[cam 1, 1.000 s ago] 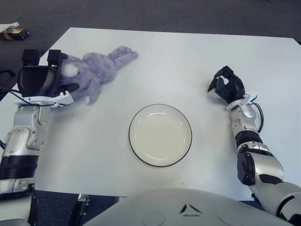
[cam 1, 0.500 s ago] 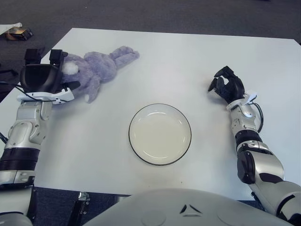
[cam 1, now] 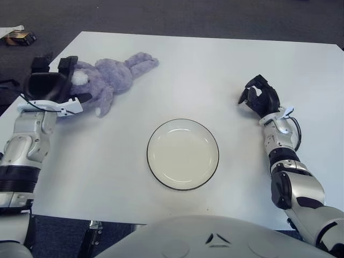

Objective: Put the doll into the plate.

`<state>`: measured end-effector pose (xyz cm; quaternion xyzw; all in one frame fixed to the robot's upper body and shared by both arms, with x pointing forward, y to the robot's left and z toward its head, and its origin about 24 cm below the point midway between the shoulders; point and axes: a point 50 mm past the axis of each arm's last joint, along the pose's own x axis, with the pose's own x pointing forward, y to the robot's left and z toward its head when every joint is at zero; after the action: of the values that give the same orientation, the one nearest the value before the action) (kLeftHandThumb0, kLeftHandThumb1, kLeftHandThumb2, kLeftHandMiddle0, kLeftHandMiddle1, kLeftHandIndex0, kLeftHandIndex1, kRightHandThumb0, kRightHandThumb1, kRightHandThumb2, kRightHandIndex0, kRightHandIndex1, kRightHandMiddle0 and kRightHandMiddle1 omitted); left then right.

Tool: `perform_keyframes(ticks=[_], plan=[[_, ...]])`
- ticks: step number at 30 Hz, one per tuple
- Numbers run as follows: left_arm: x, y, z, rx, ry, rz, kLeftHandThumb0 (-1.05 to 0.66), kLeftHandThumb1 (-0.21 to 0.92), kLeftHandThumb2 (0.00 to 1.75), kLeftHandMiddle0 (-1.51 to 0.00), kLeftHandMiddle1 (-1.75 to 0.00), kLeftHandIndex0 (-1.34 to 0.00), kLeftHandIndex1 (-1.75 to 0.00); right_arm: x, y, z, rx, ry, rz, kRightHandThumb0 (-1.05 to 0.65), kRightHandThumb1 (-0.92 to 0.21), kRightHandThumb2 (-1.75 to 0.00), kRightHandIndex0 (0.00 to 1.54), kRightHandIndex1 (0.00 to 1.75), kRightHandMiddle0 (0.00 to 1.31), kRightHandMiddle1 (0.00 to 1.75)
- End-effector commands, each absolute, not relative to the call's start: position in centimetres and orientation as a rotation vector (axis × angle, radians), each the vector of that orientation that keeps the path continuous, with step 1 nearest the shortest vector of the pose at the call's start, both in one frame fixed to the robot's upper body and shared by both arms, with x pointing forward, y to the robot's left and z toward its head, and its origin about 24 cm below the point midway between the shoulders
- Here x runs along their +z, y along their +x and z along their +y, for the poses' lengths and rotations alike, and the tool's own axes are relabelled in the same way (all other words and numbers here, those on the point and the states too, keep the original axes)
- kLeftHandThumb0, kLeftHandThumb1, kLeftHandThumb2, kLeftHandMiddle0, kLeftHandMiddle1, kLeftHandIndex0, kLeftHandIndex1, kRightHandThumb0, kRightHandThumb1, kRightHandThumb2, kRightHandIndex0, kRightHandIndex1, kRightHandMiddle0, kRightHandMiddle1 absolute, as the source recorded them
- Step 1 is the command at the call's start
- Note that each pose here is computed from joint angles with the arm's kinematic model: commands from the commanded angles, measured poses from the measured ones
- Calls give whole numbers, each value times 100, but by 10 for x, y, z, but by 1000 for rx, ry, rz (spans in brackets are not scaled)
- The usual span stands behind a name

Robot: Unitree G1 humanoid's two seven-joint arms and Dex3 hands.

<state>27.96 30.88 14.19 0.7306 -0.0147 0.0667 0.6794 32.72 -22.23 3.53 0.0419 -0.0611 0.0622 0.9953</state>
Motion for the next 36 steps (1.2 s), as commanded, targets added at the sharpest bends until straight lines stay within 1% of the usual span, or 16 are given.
perform_keyframes(ticks=[1,8,10,13,19,28,32,36], plan=[[142,277,309,45,1622,32,-105,92,62,0,0,0,-2,-17,298,-217,100,167,84,-40,-63,-92,81,163,37,175],[145,276,305,-108,1483,104,-105,92,47,0,0,0,0,-17,298,-217,94,173,82,-40,-63,-92,81,163,37,175],[146,276,305,-124,1469,111,-105,92,44,0,0,0,0,-17,298,-217,93,174,83,-40,-63,-91,81,163,37,175],[148,276,303,-203,1445,154,-105,92,38,0,0,0,0,-17,298,-218,96,175,82,-40,-64,-91,81,164,37,175],[150,277,301,-281,1443,186,-105,92,35,0,0,0,0,-17,298,-218,90,167,84,-40,-63,-92,81,165,37,175],[146,280,298,-298,1479,158,-105,92,36,-1,0,0,0,-17,298,-218,92,180,85,-40,-62,-93,79,164,38,175],[122,293,313,-247,1511,154,-105,91,36,-1,-1,0,0,-17,298,-218,90,187,87,-40,-62,-94,78,163,38,175],[121,296,312,-218,1541,92,-103,90,35,-2,-1,0,0,-17,298,-218,89,191,89,-40,-61,-95,78,163,38,175]])
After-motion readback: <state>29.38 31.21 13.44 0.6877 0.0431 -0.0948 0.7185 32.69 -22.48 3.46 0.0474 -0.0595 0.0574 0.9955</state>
